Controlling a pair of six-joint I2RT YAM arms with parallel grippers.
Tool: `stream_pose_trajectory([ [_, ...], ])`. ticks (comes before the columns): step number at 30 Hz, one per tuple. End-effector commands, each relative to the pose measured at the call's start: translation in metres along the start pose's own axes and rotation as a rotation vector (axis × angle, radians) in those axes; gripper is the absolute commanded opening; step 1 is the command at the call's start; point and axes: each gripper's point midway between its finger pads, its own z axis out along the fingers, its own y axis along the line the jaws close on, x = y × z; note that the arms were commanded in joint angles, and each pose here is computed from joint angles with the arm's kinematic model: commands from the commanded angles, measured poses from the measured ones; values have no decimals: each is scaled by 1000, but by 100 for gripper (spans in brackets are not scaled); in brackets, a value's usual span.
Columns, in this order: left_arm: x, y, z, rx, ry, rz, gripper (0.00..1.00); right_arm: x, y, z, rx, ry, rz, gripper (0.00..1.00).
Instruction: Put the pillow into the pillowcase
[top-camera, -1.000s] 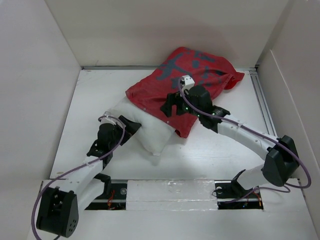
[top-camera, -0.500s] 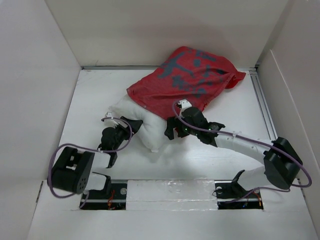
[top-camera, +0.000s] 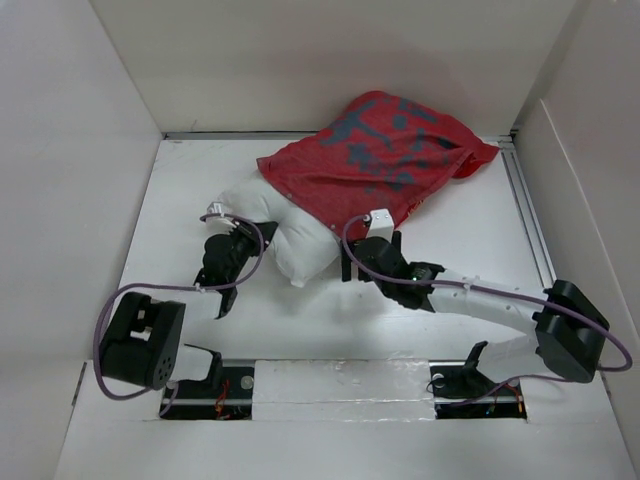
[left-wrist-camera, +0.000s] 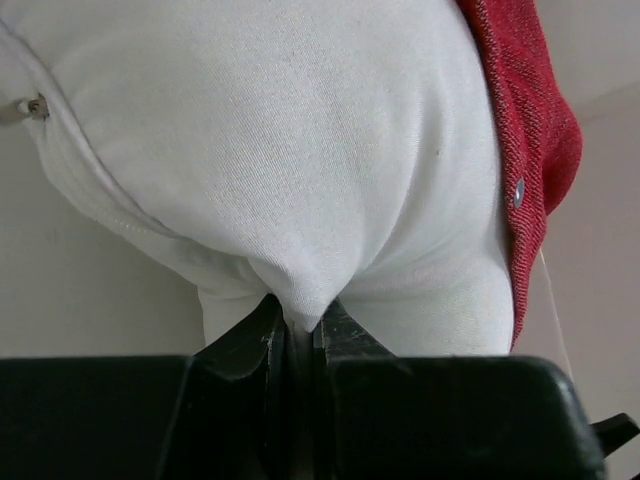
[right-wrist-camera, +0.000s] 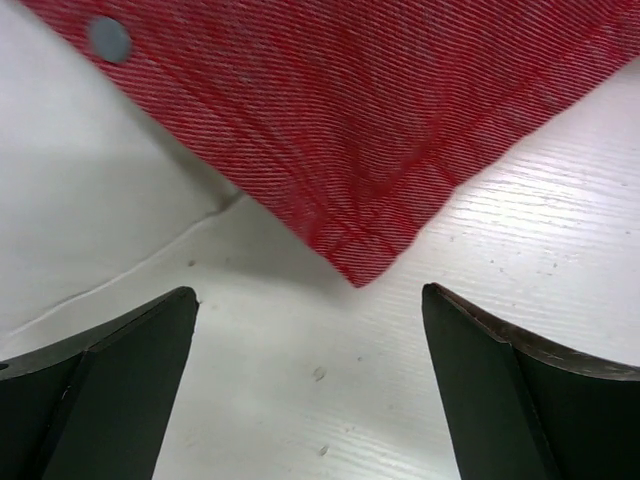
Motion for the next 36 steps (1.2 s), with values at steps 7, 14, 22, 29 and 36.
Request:
stream_pose_trajectory([
  [7, -56, -45, 2, 67, -133, 86, 0, -31, -3, 40, 49, -76, -5, 86],
  [14, -50, -46, 4, 78, -99, 87, 0, -46, -18, 67, 90, -107, 21, 72],
  [22, -49, -47, 14, 76, -73, 87, 0, -40, 21, 54, -48, -71, -29, 82],
  [29, -50, -53, 18, 87, -59, 97, 0, -22, 23, 55, -6, -54, -26, 87],
  [36, -45, -56, 21, 103, -34, 89, 0, -37, -11, 89, 136, -69, -37, 74],
])
